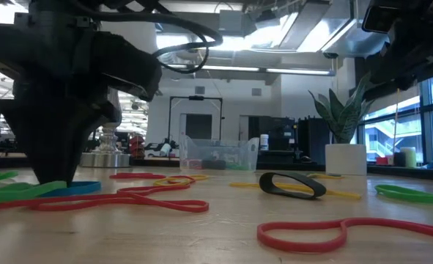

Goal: Pick and place rubber bands into bin
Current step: Put the green rubber band into the transparent bin

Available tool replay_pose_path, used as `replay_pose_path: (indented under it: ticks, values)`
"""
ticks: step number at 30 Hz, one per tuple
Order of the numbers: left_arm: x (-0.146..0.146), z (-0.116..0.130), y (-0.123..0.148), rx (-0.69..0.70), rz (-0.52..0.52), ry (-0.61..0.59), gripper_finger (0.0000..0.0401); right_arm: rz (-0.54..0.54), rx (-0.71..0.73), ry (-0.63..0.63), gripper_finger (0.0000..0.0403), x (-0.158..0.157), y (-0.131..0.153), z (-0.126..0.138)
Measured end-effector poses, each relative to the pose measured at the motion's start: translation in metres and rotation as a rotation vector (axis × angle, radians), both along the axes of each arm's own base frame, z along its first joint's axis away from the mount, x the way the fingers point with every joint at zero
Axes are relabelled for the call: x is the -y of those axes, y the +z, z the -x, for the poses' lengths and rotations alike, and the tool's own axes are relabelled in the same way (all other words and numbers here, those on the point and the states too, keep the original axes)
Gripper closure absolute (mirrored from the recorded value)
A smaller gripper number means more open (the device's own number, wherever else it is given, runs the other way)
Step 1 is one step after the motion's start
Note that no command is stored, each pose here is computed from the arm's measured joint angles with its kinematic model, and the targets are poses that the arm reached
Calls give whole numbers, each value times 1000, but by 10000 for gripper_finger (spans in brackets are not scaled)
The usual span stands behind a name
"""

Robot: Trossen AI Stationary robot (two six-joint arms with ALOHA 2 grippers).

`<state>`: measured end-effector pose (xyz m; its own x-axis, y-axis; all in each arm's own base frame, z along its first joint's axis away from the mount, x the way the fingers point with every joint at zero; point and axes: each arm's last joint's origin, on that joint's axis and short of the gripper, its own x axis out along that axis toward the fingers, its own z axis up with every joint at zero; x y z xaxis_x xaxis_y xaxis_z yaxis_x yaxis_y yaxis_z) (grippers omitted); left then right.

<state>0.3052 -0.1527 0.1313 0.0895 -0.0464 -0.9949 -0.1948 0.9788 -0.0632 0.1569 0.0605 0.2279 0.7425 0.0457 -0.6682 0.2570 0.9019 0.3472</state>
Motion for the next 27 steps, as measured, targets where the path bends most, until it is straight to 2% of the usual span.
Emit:
replay_pose_path:
  ticks: [3, 5, 9, 14, 20, 27]
  values:
    - [-1, -1, 10, 15, 7, 35, 394, 0, 0, 0, 396, 0, 0, 0]
    - [1, -3, 18, 24, 14, 35, 396, 0, 0, 0, 396, 0, 0, 0]
    - [0, -7, 54, 99, 2, 45, 398, 5, 0, 5, 396, 0, 0, 0]
    - [-15, -17, 93, 169, -24, 100, 398, 42, 1, 31, 396, 1, 0, 0]
    - [-61, -34, 132, 240, -85, 118, 398, 71, 2, 49, 396, 2, 0, -1]
    - [-140, -55, 167, 336, -142, 155, 398, 6, -22, -30, 396, 4, -2, 0]
